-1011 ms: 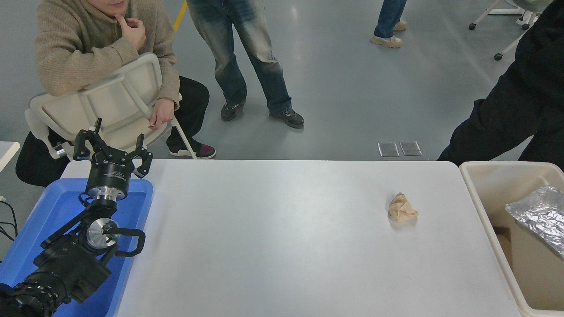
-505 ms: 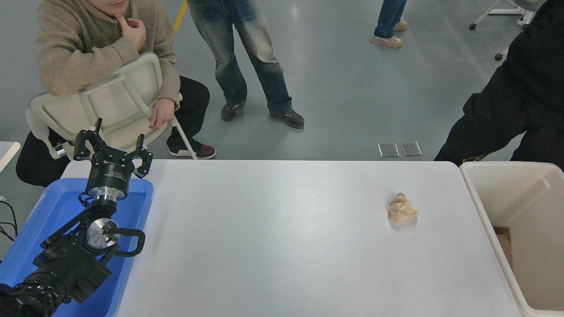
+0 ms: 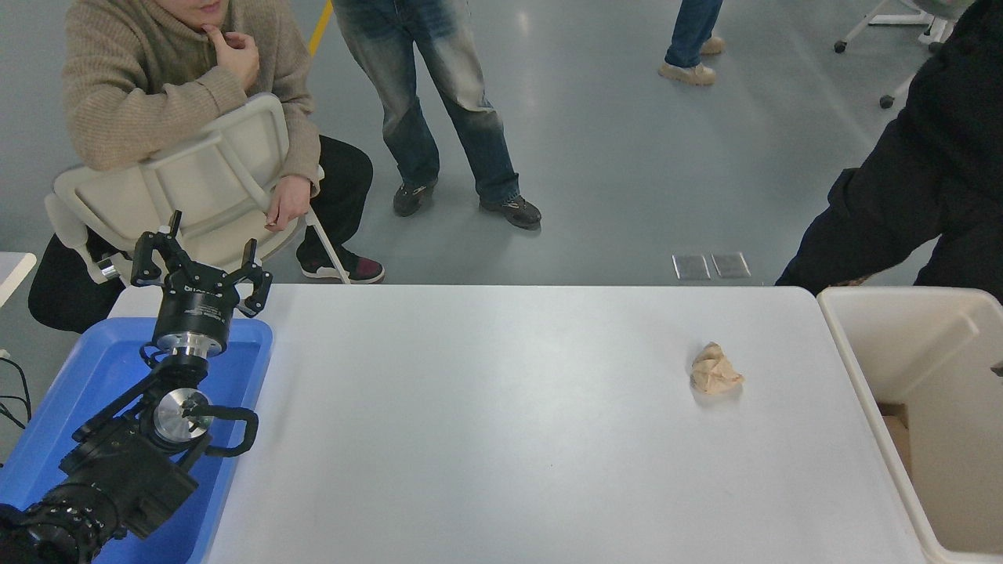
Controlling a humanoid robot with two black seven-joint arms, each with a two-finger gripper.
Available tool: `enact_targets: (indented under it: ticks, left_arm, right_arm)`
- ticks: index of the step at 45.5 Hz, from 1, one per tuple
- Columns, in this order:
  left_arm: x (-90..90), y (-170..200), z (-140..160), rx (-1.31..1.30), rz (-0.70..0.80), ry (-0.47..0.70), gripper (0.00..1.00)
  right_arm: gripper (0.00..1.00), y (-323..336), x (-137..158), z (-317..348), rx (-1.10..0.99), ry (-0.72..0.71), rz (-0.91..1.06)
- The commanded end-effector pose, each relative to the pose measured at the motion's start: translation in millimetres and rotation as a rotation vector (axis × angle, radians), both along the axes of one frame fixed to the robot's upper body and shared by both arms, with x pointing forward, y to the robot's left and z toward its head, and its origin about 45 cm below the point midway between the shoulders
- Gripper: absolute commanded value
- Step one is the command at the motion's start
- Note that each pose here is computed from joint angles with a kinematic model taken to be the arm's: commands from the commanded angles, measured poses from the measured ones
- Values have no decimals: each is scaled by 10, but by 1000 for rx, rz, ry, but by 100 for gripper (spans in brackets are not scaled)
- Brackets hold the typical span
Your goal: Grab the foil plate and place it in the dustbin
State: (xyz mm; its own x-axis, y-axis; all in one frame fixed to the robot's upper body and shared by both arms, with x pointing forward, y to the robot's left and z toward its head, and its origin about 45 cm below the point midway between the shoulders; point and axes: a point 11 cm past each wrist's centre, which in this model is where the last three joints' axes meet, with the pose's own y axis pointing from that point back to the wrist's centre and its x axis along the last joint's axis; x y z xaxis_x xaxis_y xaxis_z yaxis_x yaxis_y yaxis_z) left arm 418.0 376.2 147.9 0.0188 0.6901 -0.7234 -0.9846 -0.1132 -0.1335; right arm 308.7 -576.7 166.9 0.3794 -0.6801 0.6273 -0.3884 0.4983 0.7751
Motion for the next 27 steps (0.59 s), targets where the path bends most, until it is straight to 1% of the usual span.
enact_targets:
  ticks: [1,7,11,20,27]
  left_arm:
    - [1,-3,0,1,-1,0,99]
    - [0,-2,0,0,-1,0,99]
    - [0,-2,0,0,-1,0,99]
    - [0,-2,0,0,-1,0,99]
    - [-1,2,-2,0,0,1,99]
  right_arm:
    - [100,471,102,483,85,52,109]
    - [100,918,196,646,127,124,227]
    - [100,1299,279,805,195,189,327]
    - [100,2149,557,1318,316,338,586]
    - [100,2746,672,1724,285,427,763]
